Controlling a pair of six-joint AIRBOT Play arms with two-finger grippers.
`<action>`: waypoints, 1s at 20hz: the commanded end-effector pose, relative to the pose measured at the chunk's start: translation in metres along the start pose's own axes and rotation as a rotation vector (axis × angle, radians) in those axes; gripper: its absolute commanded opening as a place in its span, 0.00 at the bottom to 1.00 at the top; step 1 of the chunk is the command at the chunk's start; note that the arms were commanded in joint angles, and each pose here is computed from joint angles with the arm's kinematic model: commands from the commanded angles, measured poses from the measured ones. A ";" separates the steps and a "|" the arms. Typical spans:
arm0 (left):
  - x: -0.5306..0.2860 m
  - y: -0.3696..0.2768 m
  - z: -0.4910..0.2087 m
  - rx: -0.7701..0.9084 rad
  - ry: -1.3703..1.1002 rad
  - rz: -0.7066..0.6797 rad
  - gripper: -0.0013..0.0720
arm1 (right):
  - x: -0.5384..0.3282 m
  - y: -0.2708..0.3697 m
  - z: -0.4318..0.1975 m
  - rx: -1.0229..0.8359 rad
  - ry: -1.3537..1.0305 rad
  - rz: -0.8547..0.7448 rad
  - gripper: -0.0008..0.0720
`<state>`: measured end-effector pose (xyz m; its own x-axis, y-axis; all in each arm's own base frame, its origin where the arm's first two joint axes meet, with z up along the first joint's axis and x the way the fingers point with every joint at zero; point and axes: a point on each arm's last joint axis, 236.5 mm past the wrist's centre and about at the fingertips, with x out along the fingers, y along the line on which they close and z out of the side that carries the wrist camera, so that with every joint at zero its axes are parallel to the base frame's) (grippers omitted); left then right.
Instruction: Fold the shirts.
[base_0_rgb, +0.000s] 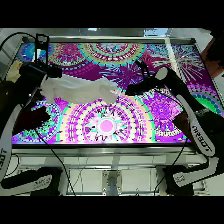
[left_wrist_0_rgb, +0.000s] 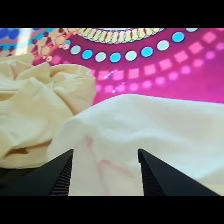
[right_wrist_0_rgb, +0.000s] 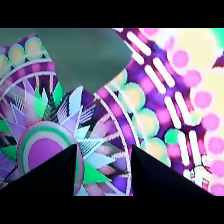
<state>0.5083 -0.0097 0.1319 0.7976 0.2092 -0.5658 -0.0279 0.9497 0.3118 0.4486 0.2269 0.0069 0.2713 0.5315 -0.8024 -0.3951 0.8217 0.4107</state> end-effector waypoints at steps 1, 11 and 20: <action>0.004 -0.009 0.007 -0.089 -0.030 -0.063 0.67 | 0.026 0.023 0.033 0.060 -0.143 0.062 0.58; 0.046 -0.023 -0.051 0.071 0.155 -0.051 0.67 | 0.077 0.063 0.077 0.393 -0.328 0.384 0.68; 0.086 -0.014 -0.090 0.122 0.246 -0.014 0.67 | 0.116 0.072 0.081 0.496 -0.310 0.438 0.68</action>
<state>0.5209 0.0038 0.0174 0.6362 0.2427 -0.7323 0.0769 0.9245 0.3732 0.5155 0.3534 -0.0188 0.4420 0.7954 -0.4147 -0.1244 0.5122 0.8498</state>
